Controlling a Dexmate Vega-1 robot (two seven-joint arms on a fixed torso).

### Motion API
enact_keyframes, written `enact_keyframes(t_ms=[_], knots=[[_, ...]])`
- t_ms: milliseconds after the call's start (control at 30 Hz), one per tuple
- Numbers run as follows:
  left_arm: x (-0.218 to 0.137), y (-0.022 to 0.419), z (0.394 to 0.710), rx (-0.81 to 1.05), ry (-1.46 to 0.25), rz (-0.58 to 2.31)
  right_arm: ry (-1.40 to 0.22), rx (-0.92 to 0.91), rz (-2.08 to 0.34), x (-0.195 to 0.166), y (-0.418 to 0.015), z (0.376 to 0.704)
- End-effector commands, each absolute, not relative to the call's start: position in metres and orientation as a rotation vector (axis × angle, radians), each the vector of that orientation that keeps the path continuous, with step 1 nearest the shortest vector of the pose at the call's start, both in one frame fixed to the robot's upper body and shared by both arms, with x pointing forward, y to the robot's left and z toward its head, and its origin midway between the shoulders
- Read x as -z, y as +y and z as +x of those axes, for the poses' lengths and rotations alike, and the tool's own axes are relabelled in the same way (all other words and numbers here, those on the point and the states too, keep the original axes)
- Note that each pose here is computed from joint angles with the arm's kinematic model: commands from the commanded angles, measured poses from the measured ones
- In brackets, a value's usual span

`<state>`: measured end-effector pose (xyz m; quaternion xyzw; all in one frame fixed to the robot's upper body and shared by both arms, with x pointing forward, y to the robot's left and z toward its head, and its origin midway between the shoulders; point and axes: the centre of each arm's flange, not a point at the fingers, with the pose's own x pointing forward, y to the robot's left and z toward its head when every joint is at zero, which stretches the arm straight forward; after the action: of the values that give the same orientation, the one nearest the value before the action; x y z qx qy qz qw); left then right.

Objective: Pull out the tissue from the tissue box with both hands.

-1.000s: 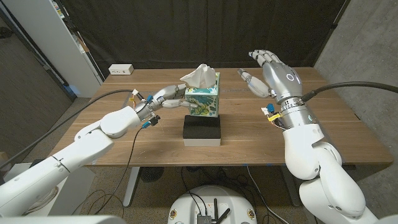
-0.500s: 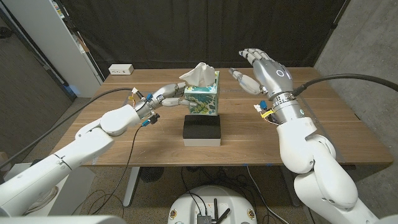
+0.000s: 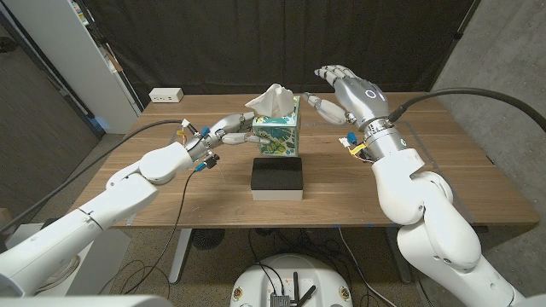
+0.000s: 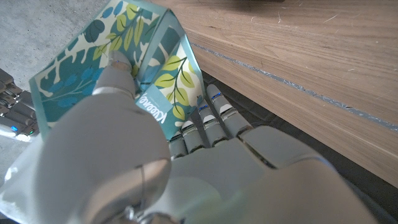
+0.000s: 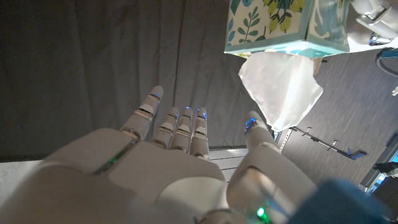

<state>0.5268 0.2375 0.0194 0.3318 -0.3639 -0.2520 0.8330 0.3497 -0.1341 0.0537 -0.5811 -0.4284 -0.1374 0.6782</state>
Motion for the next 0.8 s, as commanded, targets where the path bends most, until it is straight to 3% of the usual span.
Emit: enact_keyframes(t_ms=[33, 800], knots=[[-0.02, 0.236, 0.53, 0.544, -0.771, 0.699, -0.968, 0.2, -1.343, -0.064, -0.122, 0.353], [-0.016, 0.236, 0.523, 0.545, -0.781, 0.705, -1.018, 0.138, -1.395, -0.061, -0.1, 0.343]])
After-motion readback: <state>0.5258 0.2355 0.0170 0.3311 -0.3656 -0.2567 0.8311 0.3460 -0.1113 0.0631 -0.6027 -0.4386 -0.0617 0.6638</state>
